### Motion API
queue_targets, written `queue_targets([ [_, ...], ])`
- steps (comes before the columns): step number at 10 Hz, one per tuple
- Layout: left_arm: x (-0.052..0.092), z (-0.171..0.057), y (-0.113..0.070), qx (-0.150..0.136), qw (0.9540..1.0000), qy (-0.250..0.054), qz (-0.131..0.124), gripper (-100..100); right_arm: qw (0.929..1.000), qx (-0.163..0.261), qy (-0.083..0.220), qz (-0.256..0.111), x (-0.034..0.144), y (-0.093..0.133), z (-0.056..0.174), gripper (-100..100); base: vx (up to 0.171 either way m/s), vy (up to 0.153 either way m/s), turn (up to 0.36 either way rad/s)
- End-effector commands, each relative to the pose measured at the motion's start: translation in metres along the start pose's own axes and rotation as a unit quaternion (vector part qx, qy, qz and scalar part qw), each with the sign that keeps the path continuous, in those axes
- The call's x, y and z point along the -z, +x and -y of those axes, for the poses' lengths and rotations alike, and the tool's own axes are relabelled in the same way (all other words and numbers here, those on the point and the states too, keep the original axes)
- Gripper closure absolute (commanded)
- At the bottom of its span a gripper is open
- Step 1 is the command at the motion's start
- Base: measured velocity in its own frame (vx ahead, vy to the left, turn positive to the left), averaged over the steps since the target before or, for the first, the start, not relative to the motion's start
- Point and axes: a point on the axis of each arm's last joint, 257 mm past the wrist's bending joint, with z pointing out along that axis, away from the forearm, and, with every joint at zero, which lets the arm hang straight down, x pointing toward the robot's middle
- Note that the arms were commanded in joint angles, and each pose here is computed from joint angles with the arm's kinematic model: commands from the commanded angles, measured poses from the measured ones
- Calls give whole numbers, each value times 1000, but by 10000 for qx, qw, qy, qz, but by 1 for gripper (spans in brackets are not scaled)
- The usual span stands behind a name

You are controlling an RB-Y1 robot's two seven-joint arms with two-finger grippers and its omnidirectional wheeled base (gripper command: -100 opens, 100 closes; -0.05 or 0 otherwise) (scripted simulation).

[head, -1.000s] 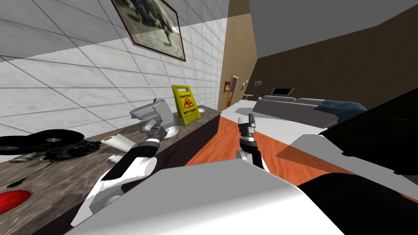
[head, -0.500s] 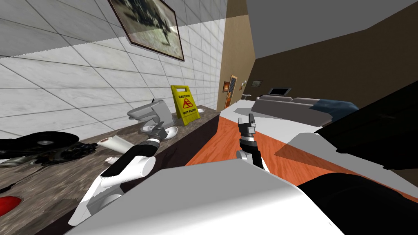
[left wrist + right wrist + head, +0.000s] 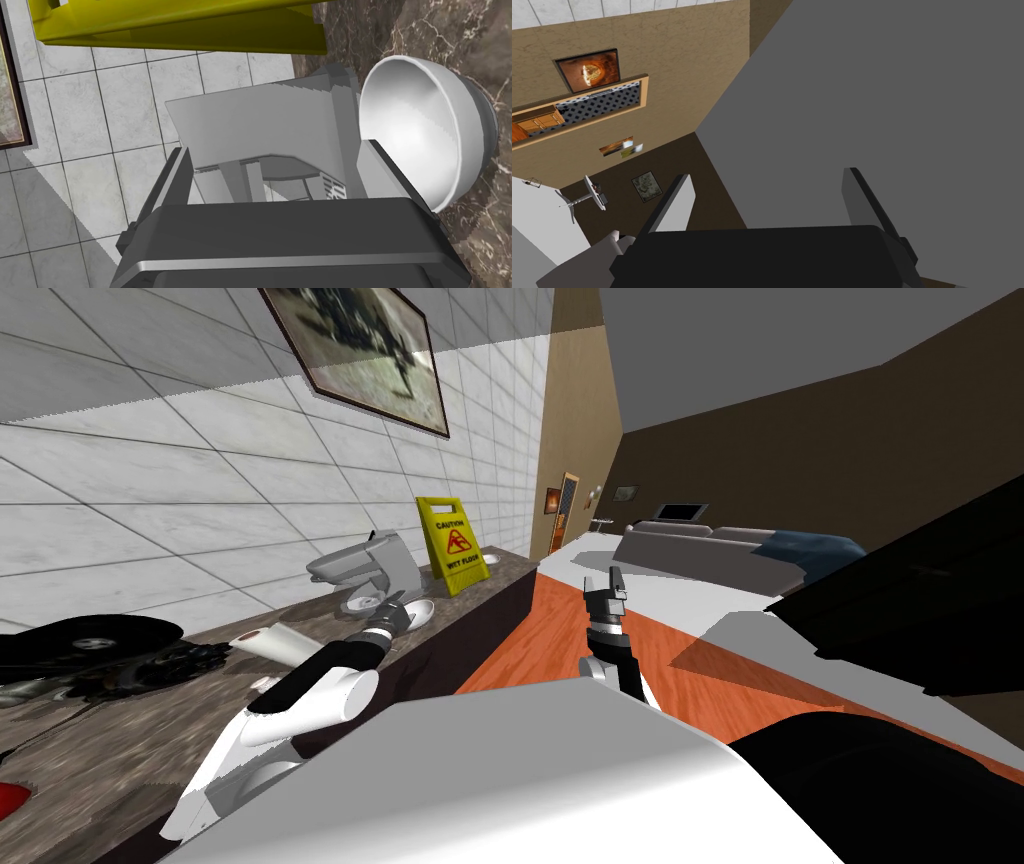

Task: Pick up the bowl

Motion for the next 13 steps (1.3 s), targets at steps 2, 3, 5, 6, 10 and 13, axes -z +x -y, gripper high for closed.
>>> queue_targets([
  [2, 0, -17, -2, 32, 9993, -369, 0, -100, 10000, 0, 0, 0, 0, 0, 0, 0, 12, 10, -43],
  [3, 1, -21, -2, 32, 9990, -446, 6, -100, 10000, 0, 0, 0, 0, 0, 0, 0, 6, 7, 8],
  [5, 2, -31, -3, 60, 9975, -698, 1, -100, 10000, 0, 0, 0, 0, 0, 0, 0, 16, 11, -35],
  [6, 3, -35, -3, 59, 9969, -785, 8, -100, 10000, 0, 0, 0, 0, 0, 0, 0, 10, 6, 5],
  [10, 6, -52, -6, 104, 9923, -1236, 6, -100, 10000, 0, 0, 0, 0, 0, 0, 0, 20, 11, -20],
  [13, 10, -66, -8, 119, 9874, -1575, 24, -100, 10000, 0, 0, 0, 0, 0, 0, 0, 25, 12, -14],
])
